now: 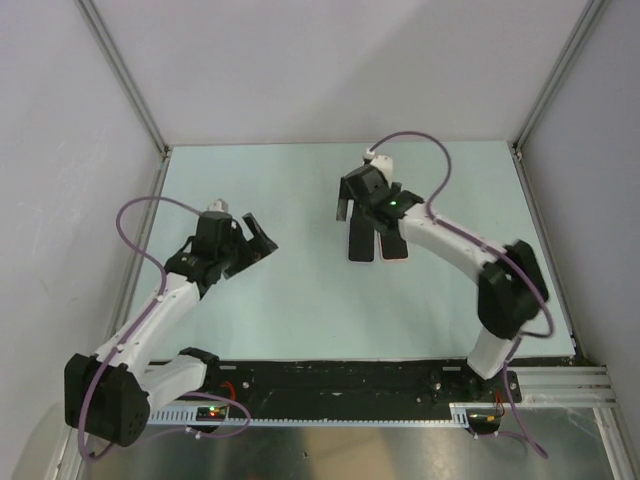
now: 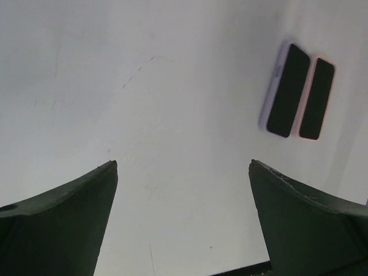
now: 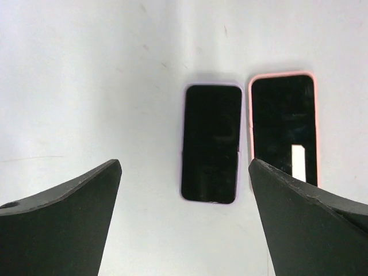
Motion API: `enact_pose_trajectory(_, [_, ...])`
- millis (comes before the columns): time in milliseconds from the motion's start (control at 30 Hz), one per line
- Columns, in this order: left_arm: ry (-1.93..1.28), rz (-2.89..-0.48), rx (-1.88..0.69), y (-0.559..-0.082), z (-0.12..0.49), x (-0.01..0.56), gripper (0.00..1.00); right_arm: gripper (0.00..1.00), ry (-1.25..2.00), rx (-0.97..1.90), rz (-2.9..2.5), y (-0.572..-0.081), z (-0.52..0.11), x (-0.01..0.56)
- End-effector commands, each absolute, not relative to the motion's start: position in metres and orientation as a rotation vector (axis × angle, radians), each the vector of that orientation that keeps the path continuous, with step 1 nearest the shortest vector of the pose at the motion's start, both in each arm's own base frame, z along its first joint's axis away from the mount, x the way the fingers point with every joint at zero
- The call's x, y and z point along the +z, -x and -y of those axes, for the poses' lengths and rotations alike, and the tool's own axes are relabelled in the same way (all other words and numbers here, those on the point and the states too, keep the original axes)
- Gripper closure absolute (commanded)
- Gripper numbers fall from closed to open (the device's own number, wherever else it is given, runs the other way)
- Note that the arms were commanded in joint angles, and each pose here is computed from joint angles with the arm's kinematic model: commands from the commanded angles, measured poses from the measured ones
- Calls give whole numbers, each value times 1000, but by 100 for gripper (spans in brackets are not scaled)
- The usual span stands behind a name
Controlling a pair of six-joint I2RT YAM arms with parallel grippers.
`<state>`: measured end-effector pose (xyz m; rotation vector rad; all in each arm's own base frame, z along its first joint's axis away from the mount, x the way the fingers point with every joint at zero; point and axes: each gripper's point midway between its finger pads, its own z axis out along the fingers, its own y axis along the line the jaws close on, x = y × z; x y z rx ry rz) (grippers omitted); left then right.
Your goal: Put the phone into the phone case
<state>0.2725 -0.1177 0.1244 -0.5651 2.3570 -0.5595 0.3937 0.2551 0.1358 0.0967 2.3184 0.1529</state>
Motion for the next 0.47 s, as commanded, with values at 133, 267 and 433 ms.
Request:
enact_pose_trajectory(133, [283, -2069, -434, -306, 145, 227, 0, 1, -125, 342, -2072, -359, -223, 238])
enact_pose_trajectory(267, [238, -2059, -427, -309, 157, 235, 0, 1, -137, 377, -2030, -344, -209, 242])
enact_pose_trajectory(433, [235, -2049, -430, -314, 161, 242, 0, 1, -144, 401, -2000, -341, -203, 251])
